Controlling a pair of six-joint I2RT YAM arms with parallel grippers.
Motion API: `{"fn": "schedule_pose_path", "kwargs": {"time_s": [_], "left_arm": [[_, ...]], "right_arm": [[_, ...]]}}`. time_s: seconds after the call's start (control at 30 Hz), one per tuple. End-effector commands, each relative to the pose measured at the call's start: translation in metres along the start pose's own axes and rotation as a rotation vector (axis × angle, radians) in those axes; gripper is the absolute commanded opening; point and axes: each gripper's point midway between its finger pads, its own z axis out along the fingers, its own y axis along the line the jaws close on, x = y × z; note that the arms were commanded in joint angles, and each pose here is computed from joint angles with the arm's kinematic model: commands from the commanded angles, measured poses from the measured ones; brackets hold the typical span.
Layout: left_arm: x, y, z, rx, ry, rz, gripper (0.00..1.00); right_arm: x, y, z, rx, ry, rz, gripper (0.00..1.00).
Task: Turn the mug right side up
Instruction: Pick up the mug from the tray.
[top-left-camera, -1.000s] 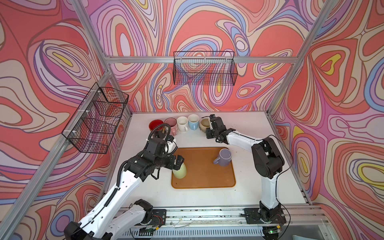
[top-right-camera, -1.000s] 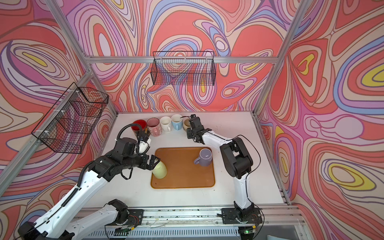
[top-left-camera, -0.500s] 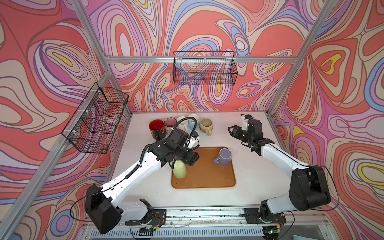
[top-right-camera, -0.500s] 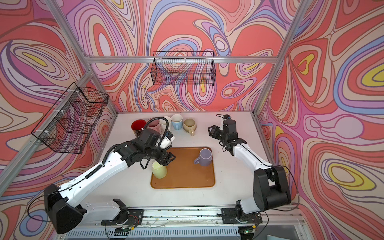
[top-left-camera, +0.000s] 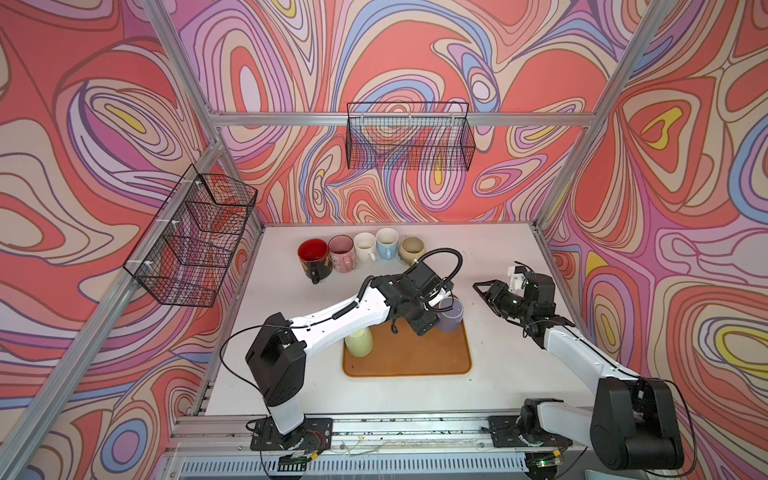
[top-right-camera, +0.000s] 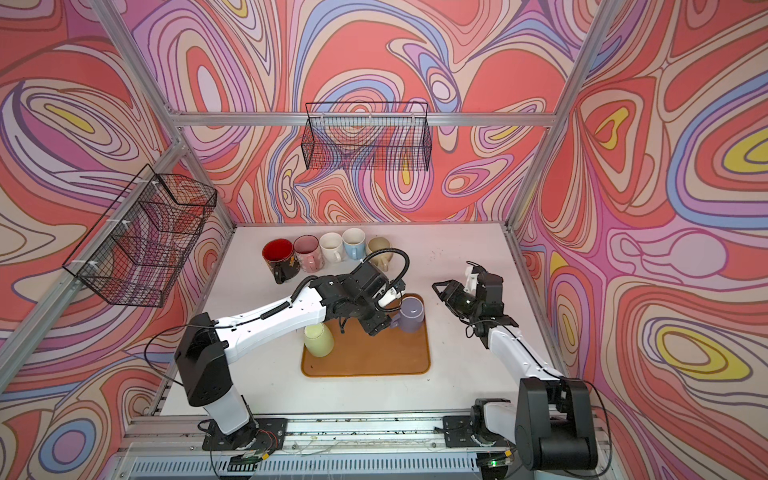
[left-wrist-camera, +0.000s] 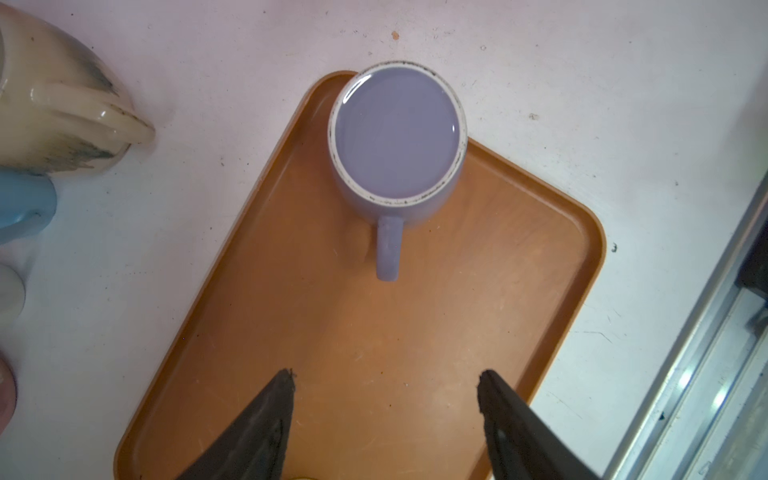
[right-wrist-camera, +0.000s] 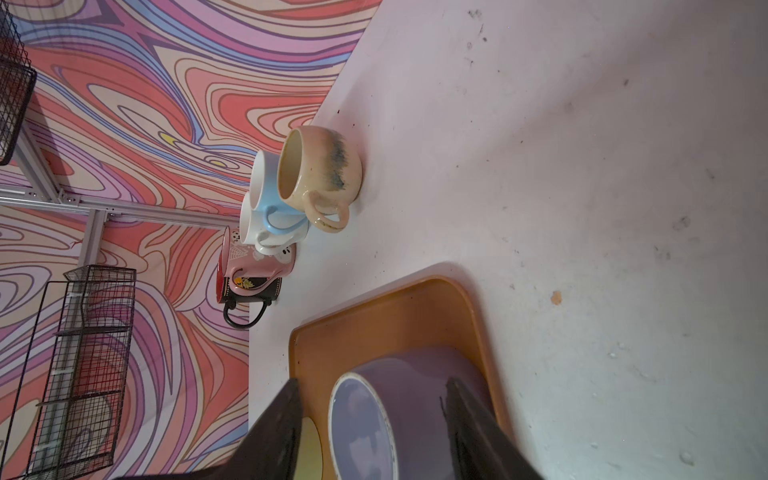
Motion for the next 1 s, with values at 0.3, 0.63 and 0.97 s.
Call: {"fn": "schedule_pose_path", "kwargs": {"time_s": [0.3, 0.63, 0.97], "left_arm": [[-0.012, 0.001, 0.051, -0.001, 0.069, 0.044, 0.7], [-0.004, 0.003, 0.082, -0.004, 0.119, 0.043, 0.59], [-0.003, 0.002, 0.088, 0.002, 0.136, 0.05, 0.36]], "right_arm": [[0.012, -0.019, -0.009, 0.014, 0.016, 0.035, 0.56], [0.012, -0.014, -0.012, 0.007, 0.025, 0.025, 0.56], [0.013, -0.015, -0.013, 0.006, 0.023, 0.026, 0.56]]}}
